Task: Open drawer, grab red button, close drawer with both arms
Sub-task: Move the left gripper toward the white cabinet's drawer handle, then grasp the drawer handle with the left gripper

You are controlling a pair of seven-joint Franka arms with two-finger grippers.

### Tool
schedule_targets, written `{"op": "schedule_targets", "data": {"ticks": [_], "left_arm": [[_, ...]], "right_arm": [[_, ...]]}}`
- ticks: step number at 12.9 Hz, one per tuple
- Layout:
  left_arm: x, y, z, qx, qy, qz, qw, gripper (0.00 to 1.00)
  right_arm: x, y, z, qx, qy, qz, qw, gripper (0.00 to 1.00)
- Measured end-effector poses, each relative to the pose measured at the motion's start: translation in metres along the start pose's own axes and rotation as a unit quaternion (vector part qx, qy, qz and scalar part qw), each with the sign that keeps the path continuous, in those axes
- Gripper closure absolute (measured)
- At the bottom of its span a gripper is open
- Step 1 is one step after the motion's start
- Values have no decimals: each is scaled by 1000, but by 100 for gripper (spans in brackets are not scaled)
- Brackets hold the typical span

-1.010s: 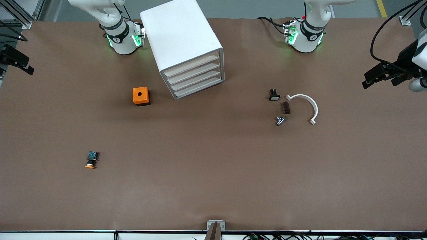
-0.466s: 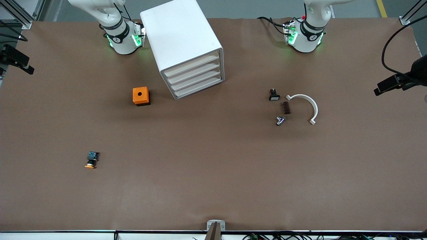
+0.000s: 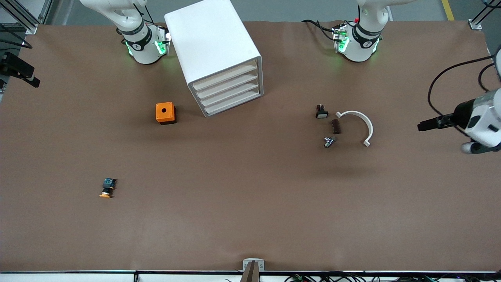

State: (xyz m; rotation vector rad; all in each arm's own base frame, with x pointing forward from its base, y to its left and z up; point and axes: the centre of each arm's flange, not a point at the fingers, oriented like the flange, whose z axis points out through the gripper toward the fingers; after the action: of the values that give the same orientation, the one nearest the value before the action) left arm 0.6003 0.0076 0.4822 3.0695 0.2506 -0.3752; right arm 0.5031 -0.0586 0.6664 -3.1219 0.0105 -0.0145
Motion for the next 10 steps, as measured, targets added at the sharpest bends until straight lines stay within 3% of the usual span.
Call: {"op": "schedule_targets", "data": {"ticks": [3,6,8,10], "left_arm": [[5,67,39,17,-29,-16,999,0],[-9,146,66,16,-53,-92,994,0],[-23,189,90,1,-101,-170,980,0],[-31,222,118,-4,-155,-253,955,0]], "right_arm": [[0,1,0,0,0,1,1000,0],[0,1,0,-2,0,1,1000,0],[0,3,0,-7,0,2,1000,0],[0,3,0,-7,0,2,1000,0]]}}
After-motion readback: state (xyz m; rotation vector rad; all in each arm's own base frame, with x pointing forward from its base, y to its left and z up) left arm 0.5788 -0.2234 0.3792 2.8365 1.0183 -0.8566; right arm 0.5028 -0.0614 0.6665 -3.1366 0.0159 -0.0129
